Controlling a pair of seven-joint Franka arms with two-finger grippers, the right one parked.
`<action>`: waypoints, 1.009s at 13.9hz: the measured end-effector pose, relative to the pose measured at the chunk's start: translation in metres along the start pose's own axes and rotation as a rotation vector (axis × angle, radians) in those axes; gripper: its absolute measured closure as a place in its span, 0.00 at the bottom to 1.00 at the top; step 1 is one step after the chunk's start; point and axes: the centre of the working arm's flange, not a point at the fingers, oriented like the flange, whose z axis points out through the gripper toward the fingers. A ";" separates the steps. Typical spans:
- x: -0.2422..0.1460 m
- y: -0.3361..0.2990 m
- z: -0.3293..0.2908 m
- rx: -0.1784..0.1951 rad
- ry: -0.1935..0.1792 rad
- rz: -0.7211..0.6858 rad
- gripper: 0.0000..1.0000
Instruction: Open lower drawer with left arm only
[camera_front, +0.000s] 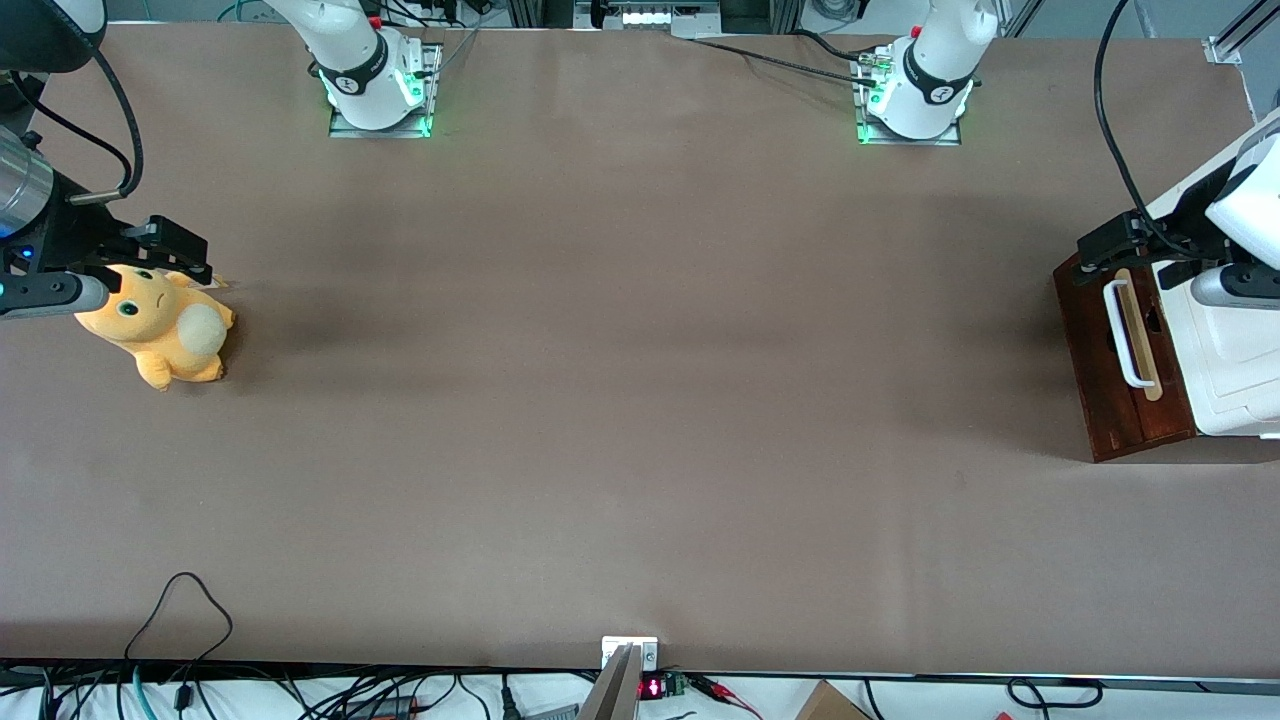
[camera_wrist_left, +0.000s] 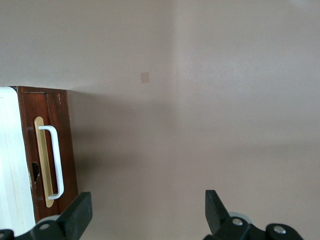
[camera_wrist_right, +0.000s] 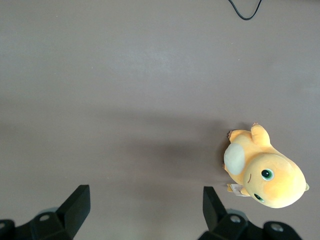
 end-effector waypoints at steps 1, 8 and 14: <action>0.000 0.000 0.000 0.000 0.000 0.000 0.00; 0.000 0.000 0.000 0.000 0.000 0.000 0.00; -0.010 -0.003 0.009 0.040 -0.093 -0.012 0.00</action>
